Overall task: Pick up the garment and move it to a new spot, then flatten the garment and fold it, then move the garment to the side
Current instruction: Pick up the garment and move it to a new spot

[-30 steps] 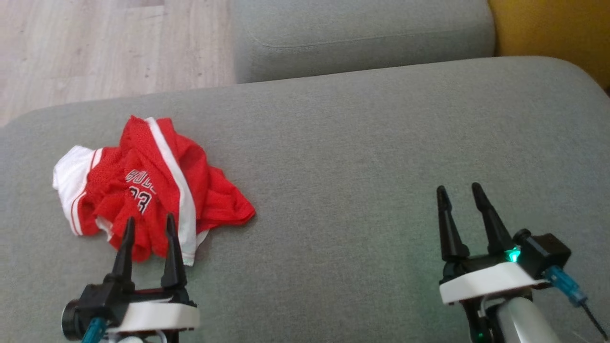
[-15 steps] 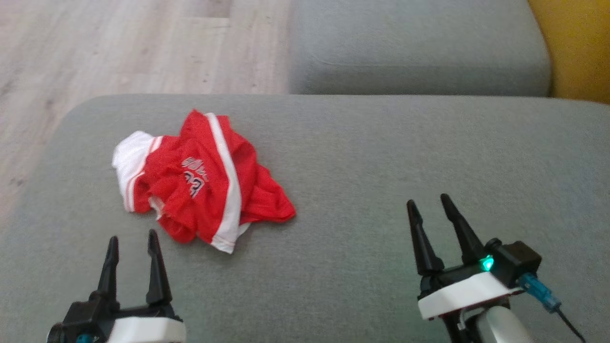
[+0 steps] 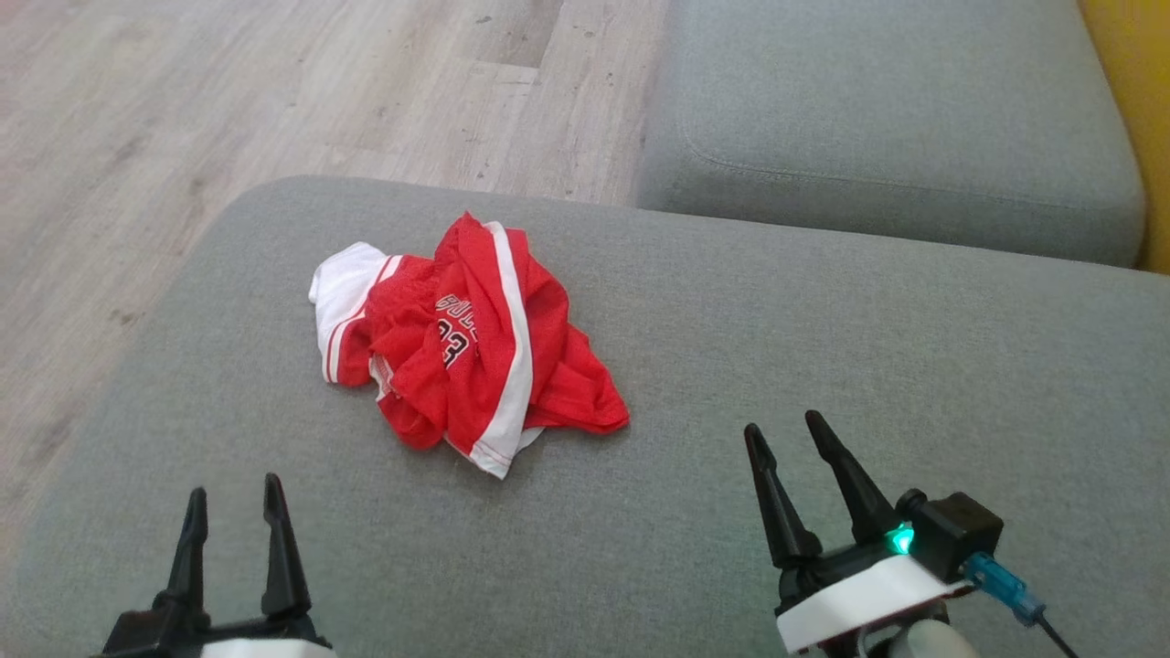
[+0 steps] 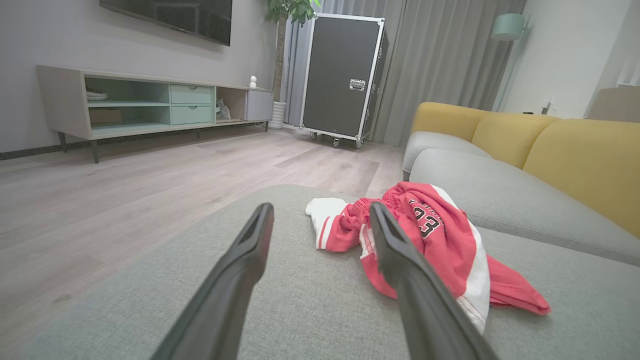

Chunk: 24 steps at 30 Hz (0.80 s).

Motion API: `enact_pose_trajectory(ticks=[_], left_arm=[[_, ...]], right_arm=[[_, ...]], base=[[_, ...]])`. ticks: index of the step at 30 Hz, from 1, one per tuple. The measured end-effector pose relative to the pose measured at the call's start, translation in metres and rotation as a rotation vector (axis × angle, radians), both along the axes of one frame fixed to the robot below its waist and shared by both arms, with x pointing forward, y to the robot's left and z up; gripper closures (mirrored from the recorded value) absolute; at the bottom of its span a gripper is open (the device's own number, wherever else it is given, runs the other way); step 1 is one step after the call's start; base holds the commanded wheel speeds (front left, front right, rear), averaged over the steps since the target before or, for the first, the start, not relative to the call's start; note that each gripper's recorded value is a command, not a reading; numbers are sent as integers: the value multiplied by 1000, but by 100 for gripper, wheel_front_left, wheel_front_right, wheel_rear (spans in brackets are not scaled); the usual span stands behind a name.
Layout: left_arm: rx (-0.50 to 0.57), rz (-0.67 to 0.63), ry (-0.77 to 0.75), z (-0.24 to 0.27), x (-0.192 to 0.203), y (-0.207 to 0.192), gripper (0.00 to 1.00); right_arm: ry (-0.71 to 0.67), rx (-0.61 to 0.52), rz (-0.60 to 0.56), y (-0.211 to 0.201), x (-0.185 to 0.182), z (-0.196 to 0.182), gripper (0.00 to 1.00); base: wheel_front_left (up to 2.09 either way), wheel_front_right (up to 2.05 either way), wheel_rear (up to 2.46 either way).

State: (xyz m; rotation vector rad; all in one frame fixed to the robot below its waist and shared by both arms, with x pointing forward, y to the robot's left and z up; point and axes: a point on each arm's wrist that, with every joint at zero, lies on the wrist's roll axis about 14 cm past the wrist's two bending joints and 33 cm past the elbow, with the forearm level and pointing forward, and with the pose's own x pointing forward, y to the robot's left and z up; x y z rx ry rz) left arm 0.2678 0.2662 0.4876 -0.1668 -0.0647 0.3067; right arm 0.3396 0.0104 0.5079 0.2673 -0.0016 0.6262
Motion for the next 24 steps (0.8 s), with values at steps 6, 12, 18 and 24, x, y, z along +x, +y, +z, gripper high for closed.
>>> enact_pose_trajectory(ticks=[6, 12, 18, 24], left_arm=[[23, -8, 15, -2, 1, 2, 0], [114, -138, 23, 7, 39, -12, 0], [262, -404, 99, 25, 122, -57, 0], [301, -585, 309, 12, 184, -88, 0]], right_arm=[[11, 1, 2, 0, 1, -3, 0], [48, 7, -33, -10, 9, -14, 0], [63, 0, -80, -23, 29, -22, 0], [74, 0, -142, -41, 53, -30, 0]], base=[[0, 0, 0], [0, 0, 0], [0, 0, 0], [0, 0, 0]])
